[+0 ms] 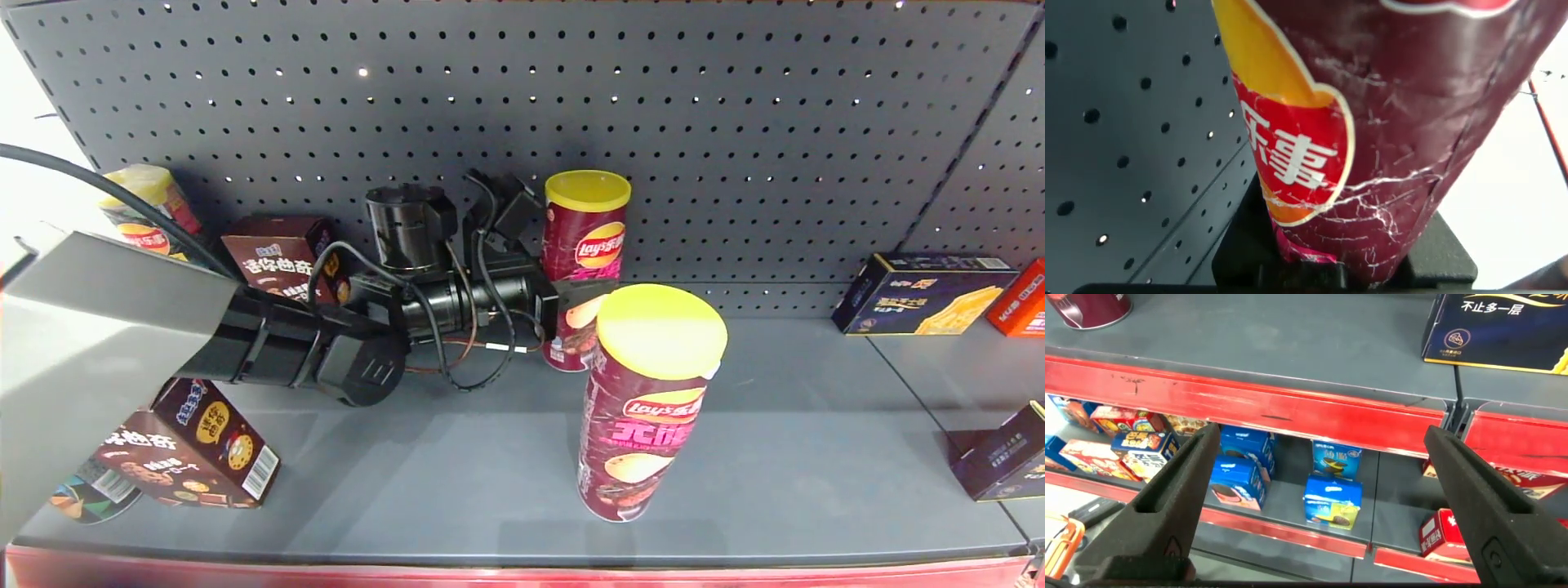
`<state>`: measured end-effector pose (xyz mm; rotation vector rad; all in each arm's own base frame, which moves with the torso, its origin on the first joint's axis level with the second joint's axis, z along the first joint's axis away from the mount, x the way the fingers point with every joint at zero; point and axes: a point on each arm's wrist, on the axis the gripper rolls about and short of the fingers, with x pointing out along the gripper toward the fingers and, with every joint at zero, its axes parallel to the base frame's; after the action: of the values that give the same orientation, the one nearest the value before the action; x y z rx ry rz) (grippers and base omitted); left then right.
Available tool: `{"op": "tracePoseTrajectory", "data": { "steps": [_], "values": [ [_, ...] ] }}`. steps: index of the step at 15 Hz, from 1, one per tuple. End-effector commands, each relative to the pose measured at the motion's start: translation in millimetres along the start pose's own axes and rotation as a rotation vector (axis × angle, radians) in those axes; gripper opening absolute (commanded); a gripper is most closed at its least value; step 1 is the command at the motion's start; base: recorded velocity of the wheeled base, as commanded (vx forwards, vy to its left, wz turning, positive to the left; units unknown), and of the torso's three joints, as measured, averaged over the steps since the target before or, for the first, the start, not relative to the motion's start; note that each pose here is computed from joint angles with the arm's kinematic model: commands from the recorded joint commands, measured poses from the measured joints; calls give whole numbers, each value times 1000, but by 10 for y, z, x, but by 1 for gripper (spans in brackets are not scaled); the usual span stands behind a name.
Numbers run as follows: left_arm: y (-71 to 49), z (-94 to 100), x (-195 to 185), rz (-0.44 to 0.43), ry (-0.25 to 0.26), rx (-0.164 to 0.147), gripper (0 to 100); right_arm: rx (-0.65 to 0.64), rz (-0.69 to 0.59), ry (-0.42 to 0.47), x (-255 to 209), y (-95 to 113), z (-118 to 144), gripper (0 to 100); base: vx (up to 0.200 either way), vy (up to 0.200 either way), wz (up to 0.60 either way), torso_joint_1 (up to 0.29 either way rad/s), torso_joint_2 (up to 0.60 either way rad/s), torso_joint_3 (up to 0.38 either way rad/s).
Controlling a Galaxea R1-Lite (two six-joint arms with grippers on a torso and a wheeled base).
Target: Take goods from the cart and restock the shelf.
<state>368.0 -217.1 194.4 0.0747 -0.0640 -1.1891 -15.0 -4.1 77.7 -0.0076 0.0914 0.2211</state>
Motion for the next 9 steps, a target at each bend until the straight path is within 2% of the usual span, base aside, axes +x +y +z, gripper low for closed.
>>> {"op": "tracePoseTrajectory", "data": {
  "steps": [1, 6, 7, 9],
  "values": [
    [18, -55, 21, 1, 8, -7, 0, 0, -1, 1, 1, 0, 1, 100, 0, 0, 0, 0, 0, 0],
    [25, -71, 21, 5, 11, -9, 0, 0, 1, 2, 1, 0, 0, 100, 0, 0, 0, 0, 0, 0],
    [24, -74, 20, 5, 11, -9, 100, 0, -1, 2, 1, 0, 0, 100, 0, 0, 0, 0, 0, 0],
    [21, -46, 11, 10, 5, -4, 100, 0, -1, 2, 1, 0, 0, 100, 0, 0, 0, 0, 0, 0]
  ]
}}
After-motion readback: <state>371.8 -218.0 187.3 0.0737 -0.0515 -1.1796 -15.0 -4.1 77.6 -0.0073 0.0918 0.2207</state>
